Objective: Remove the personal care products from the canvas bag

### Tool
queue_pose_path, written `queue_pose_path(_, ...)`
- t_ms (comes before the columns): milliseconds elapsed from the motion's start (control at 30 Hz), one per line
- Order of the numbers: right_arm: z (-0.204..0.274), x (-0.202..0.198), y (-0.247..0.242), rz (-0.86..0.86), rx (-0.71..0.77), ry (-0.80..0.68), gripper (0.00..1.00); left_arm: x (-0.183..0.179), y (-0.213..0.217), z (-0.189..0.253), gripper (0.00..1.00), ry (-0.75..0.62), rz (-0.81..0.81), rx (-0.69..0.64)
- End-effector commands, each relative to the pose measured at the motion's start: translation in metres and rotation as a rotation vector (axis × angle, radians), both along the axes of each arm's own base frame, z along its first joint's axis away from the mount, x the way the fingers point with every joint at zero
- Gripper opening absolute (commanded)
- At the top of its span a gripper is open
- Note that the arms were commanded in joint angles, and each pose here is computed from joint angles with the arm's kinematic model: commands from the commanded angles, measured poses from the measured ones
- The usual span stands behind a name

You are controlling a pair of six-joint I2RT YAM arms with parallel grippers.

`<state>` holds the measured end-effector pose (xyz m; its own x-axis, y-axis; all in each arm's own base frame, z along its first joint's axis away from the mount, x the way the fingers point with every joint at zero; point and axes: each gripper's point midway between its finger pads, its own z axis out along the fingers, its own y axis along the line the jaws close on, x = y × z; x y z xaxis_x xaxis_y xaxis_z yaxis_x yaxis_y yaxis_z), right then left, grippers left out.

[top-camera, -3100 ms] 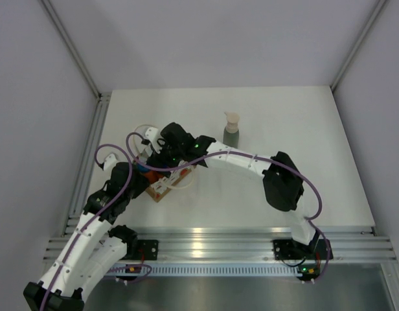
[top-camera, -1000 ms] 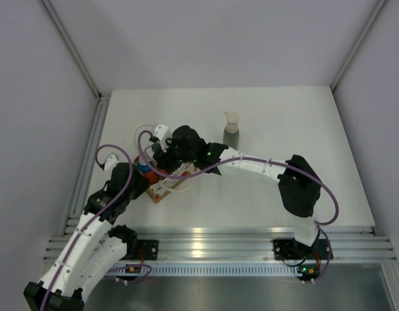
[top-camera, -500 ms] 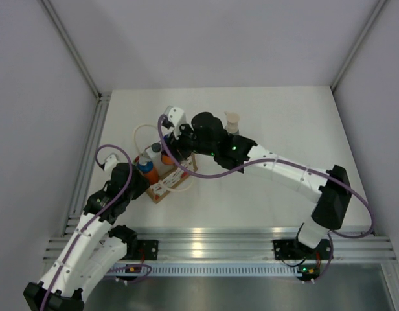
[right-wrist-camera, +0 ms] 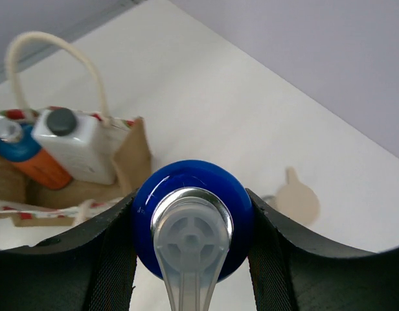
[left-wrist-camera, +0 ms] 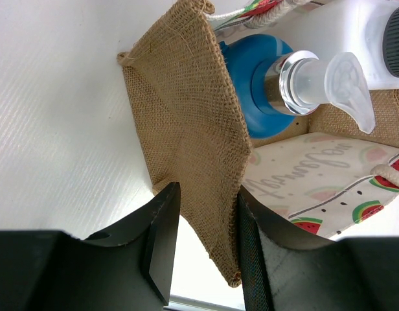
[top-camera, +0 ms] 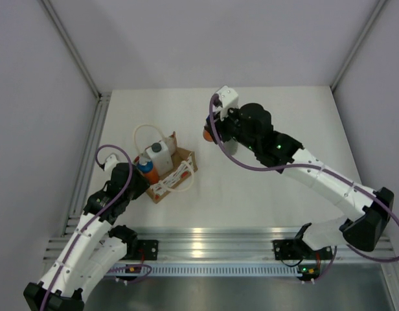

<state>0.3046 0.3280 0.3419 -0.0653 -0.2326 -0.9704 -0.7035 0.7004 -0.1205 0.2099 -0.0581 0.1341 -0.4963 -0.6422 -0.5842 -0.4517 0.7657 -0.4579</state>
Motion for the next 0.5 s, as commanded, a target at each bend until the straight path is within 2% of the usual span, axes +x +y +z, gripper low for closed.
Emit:
queue_pose_path(0, 0.044, 0.020, -0.062, -0.211, 0.120, -0.082, 0.00, 0.000, -0.001, 0.003, 0.43, -0.015, -0.009, -0.008)
queue_pose_path(133, 0.026, 0.041, -0.126, -0.393, 0.128, -0.057, 0.00, 0.000, -0.001, 0.002, 0.43, -0.012, -0.010, -0.008)
queue_pose_path(267, -0.014, 0.053, -0.168, -0.504, 0.115, 0.014, 0.00, -0.001, 0.000, 0.002, 0.43, -0.016, -0.009, -0.002)
queue_pose_path(467, -0.052, 0.073, -0.206, -0.585, 0.117, 0.077, 0.00, -0.001, 0.000, 0.002, 0.43, -0.014, -0.012, 0.001)
